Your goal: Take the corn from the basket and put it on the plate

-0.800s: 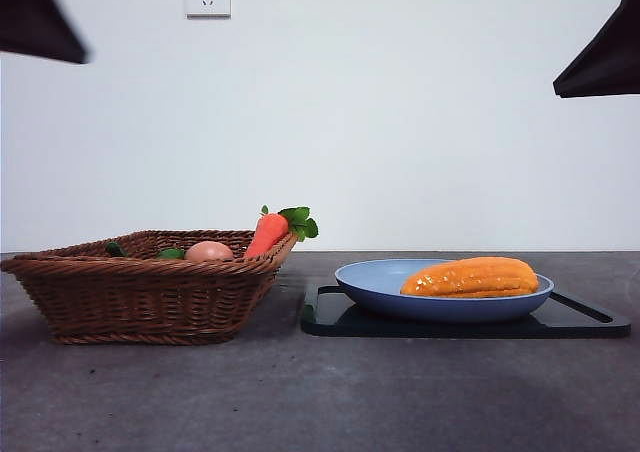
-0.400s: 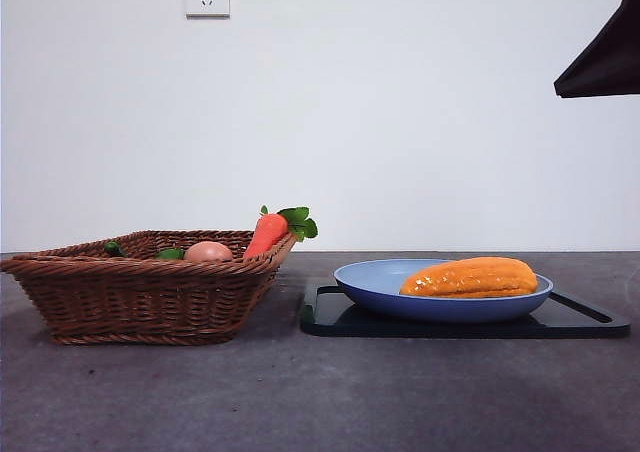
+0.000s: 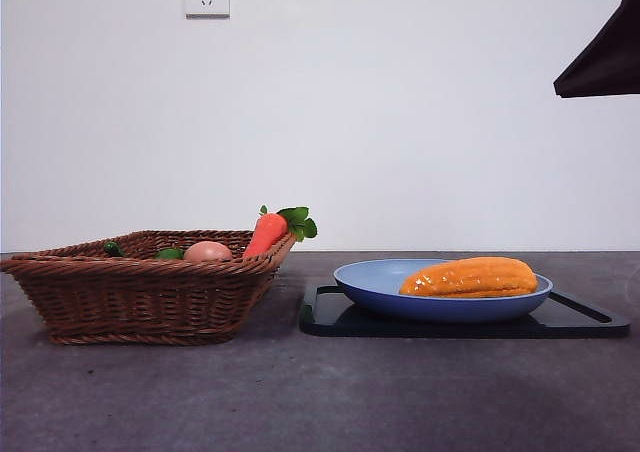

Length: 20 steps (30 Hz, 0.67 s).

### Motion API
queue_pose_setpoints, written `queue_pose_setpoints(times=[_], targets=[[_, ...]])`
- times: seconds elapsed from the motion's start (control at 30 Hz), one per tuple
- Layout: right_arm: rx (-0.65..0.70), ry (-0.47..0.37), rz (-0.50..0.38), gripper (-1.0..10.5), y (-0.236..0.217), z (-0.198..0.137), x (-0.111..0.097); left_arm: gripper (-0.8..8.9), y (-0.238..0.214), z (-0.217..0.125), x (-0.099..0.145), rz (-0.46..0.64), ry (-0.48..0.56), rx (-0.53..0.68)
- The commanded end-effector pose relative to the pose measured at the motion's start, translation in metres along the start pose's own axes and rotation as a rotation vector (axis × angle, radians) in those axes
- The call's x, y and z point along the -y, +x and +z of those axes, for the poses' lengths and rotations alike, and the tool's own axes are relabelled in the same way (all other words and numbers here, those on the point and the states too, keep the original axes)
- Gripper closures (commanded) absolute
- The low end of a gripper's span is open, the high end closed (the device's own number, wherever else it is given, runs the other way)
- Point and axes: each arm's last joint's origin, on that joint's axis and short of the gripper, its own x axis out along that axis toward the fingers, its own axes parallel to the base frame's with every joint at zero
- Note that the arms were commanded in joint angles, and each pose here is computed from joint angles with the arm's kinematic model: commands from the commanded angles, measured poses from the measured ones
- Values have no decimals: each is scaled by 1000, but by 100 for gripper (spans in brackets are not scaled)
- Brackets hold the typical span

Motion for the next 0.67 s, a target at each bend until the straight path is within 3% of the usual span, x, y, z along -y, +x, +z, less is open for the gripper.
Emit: queue_pose_setpoints(times=[0.03, 0.17, 0.67], targets=[[7, 5, 4, 944, 1, 1, -1, 806, -1, -12, 0, 0, 11, -47], [7, 5, 4, 944, 1, 1, -1, 806, -5, -19, 0, 1, 11, -103], [7, 5, 4, 944, 1, 1, -1, 806, -5, -18, 0, -2, 10, -97]])
